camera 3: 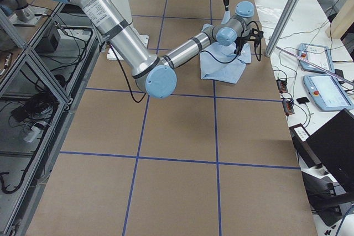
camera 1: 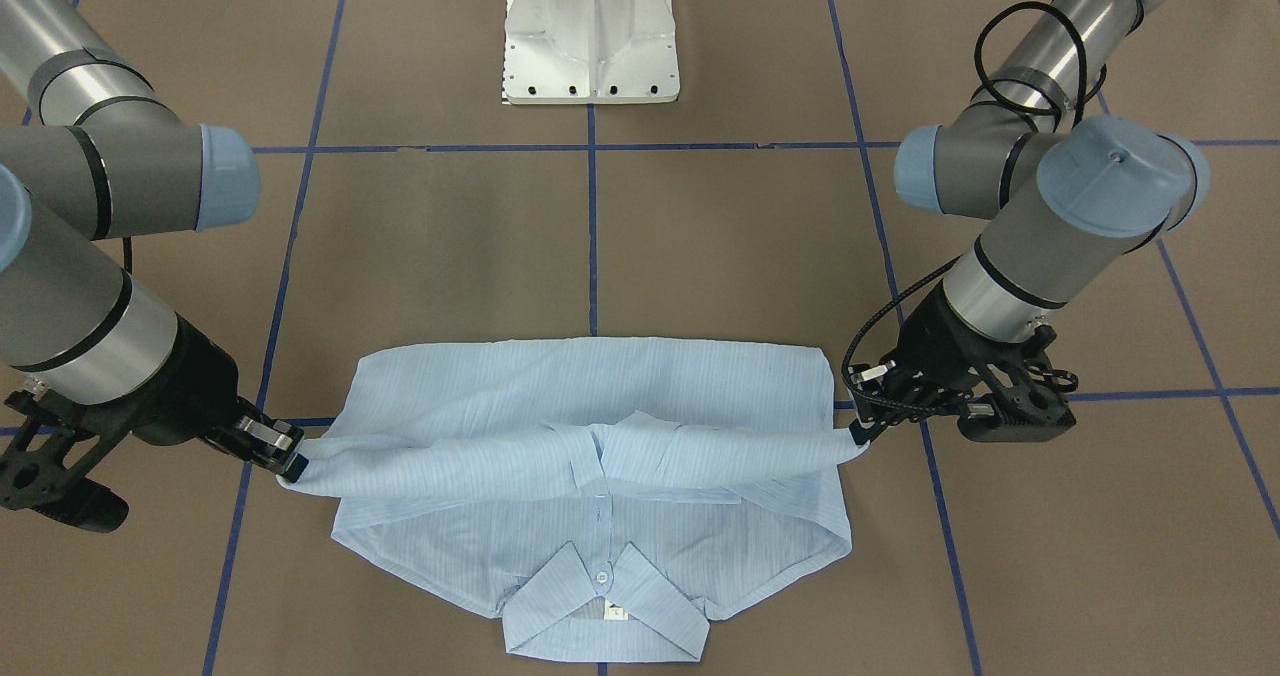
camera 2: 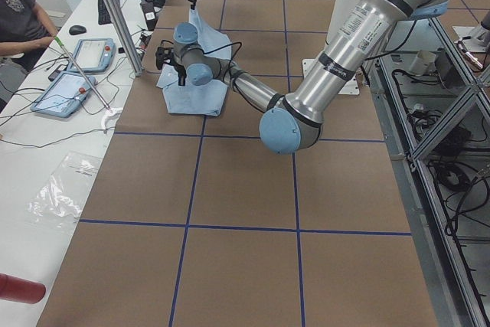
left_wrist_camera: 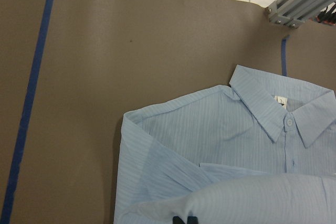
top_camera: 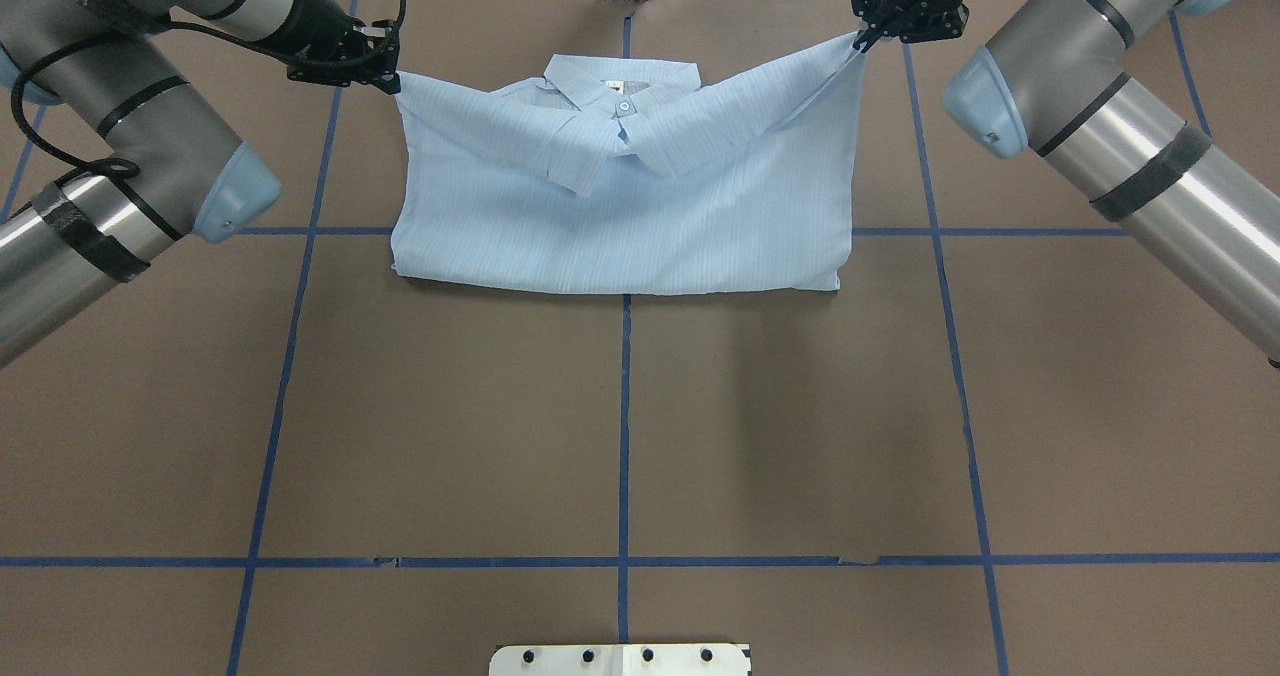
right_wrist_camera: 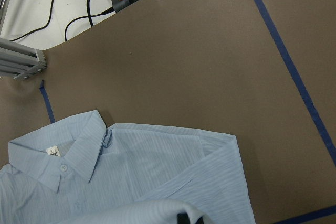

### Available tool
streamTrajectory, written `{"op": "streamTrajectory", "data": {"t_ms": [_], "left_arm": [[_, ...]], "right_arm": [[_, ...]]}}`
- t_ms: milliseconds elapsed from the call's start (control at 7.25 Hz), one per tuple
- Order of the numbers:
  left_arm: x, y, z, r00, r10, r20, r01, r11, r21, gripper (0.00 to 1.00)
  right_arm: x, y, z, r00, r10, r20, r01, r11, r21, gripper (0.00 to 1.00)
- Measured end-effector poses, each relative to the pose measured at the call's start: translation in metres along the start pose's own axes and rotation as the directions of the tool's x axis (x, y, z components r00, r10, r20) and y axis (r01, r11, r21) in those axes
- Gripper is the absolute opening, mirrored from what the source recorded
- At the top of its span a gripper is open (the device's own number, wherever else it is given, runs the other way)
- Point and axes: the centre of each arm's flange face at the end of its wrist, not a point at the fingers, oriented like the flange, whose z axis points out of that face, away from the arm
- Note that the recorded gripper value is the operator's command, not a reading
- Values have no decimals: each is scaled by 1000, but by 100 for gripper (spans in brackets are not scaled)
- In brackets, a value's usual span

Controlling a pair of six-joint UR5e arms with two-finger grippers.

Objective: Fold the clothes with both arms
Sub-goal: 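Carry the hem over the collar with both grippers and lay it down, then open both grippers and raise them away from the folded shirt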

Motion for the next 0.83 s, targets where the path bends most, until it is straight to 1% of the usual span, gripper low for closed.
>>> {"op": "streamTrajectory", "data": {"t_ms": [138, 414, 690, 828], "left_arm": [[-3, -4, 0, 1000, -6, 1, 6, 1000, 5, 0], [-14, -16, 0, 998, -59, 8, 59, 998, 18, 0], [-20, -28, 21, 991, -133, -24, 134, 991, 30, 0], [-17, -36, 34, 985, -170, -37, 171, 985, 33, 0]], "right_arm": [[-8, -1, 12, 1000, -3, -11, 3, 1000, -9, 0], [-20, -6, 38, 999, -15, -30, 14, 1000, -22, 0], [-13, -17, 61, 999, -24, -28, 24, 1000, -18, 0], [-8, -20, 67, 999, -22, -33, 22, 1000, -16, 0]]}}
